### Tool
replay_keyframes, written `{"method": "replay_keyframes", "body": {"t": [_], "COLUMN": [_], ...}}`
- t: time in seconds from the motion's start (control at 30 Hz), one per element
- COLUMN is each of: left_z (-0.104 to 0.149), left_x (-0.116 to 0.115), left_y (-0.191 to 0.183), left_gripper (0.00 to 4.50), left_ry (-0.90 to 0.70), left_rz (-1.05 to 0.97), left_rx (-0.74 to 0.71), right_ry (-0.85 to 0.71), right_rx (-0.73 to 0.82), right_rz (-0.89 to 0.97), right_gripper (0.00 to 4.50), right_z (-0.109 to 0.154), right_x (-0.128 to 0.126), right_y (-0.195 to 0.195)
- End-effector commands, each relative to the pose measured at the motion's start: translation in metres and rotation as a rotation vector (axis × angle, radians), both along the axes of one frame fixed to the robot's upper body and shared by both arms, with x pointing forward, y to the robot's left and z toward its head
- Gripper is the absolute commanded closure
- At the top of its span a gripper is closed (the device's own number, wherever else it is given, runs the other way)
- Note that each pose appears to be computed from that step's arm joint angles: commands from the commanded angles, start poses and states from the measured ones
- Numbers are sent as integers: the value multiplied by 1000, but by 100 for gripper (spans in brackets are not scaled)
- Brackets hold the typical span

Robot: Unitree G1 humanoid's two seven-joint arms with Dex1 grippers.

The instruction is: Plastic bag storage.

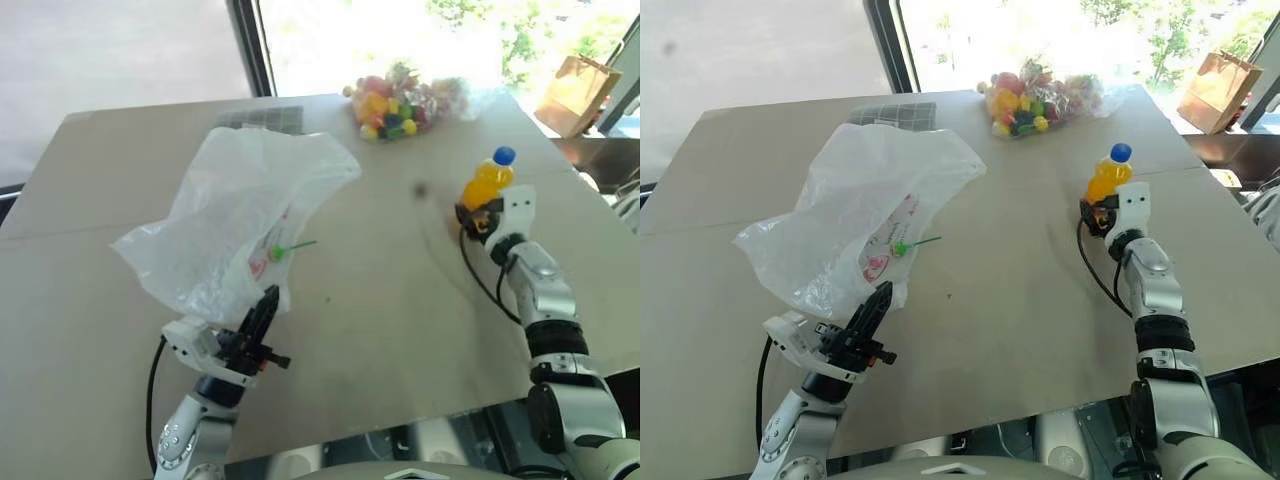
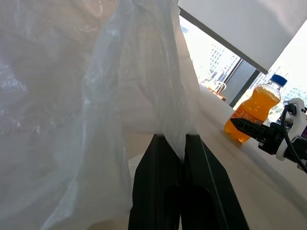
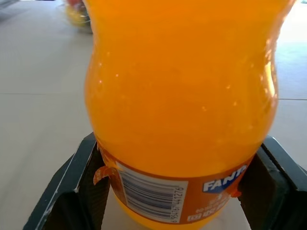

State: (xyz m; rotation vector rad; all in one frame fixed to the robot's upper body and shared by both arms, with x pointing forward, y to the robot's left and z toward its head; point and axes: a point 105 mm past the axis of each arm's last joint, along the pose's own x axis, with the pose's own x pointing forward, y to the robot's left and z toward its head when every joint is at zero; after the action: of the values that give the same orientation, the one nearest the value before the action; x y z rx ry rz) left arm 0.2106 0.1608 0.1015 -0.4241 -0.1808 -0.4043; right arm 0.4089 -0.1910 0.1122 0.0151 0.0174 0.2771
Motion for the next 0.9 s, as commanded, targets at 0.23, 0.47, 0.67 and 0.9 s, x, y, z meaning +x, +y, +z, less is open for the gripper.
{"method": "replay_keyframes", "body": {"t": [0.23,0.47,0.67,0.9], "left_z": [10,9,8,6], "left_x": [1,3,0,-3], "left_y": [-10,-16,-19,-16], "left_gripper": [450,450,450,450], "left_ry": [-52,-59,-57,-52], "left_rz": [-57,-86,-86,-56], "left_rx": [-1,2,6,9], "right_ry": [461,754,784,652], "right_rx": [508,753,698,556], "right_rz": [762,837,976,1008], "right_gripper": [148,148,4,4], "right_z": [39,57,93,87], "right_x": [-69,-67,-84,-81], "right_y": [177,287,343,330]}}
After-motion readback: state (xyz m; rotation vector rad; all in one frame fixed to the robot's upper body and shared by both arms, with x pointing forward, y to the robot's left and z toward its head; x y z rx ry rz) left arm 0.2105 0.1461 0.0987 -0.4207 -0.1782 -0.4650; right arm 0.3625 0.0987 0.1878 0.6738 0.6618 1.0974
